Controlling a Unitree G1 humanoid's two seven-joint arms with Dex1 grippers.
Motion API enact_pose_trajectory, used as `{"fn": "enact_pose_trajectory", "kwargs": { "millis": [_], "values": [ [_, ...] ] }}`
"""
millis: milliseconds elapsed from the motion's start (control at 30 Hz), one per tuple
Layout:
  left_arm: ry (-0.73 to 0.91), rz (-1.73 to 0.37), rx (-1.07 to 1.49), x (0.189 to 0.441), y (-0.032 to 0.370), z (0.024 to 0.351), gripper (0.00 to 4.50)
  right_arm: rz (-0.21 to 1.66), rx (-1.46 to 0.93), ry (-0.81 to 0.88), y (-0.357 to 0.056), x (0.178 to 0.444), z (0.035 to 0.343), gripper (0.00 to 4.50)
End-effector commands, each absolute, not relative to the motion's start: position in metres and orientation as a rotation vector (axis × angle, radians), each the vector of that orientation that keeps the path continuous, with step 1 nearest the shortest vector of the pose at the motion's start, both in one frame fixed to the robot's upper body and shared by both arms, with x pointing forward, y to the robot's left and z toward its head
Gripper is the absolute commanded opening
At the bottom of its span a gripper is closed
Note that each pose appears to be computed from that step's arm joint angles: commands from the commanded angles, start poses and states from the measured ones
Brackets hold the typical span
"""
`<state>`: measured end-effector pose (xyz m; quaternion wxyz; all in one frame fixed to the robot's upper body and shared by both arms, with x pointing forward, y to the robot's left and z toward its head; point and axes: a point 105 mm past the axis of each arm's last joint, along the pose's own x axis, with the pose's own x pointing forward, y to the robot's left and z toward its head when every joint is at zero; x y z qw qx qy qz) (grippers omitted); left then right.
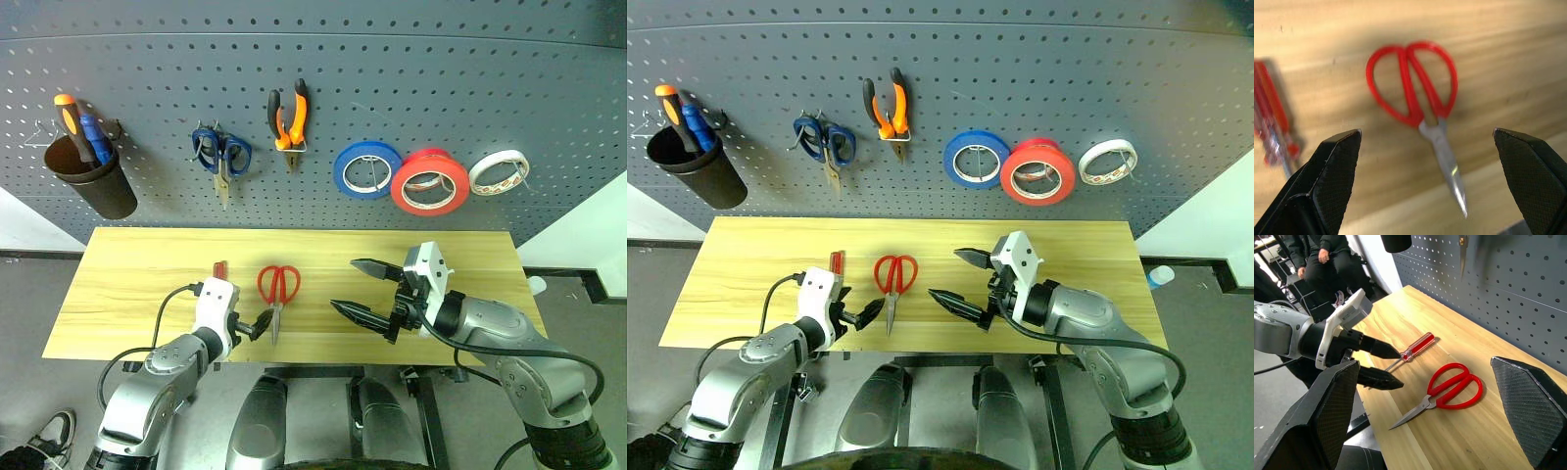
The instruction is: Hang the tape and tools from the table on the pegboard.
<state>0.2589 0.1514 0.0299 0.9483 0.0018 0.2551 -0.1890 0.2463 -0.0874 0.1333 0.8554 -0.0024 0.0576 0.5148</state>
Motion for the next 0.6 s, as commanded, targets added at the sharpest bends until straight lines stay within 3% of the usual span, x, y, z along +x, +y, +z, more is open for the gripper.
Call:
{"fn": "enact_pose_trajectory", "kwargs": {
  "millis": [33,600],
  "values": [
    [0.511,-0.390,-0.020,0.262,0.138,0.037,4.50,1.112,-0.017,0.059,-0.078,0.242,0.146,4.48],
    [0.651,-0.322,0.037,0.266,0.123,0.014,4.50,1.126,-0.025,0.045,-0.074,0.236,0.156,4.48]
  ]
}}
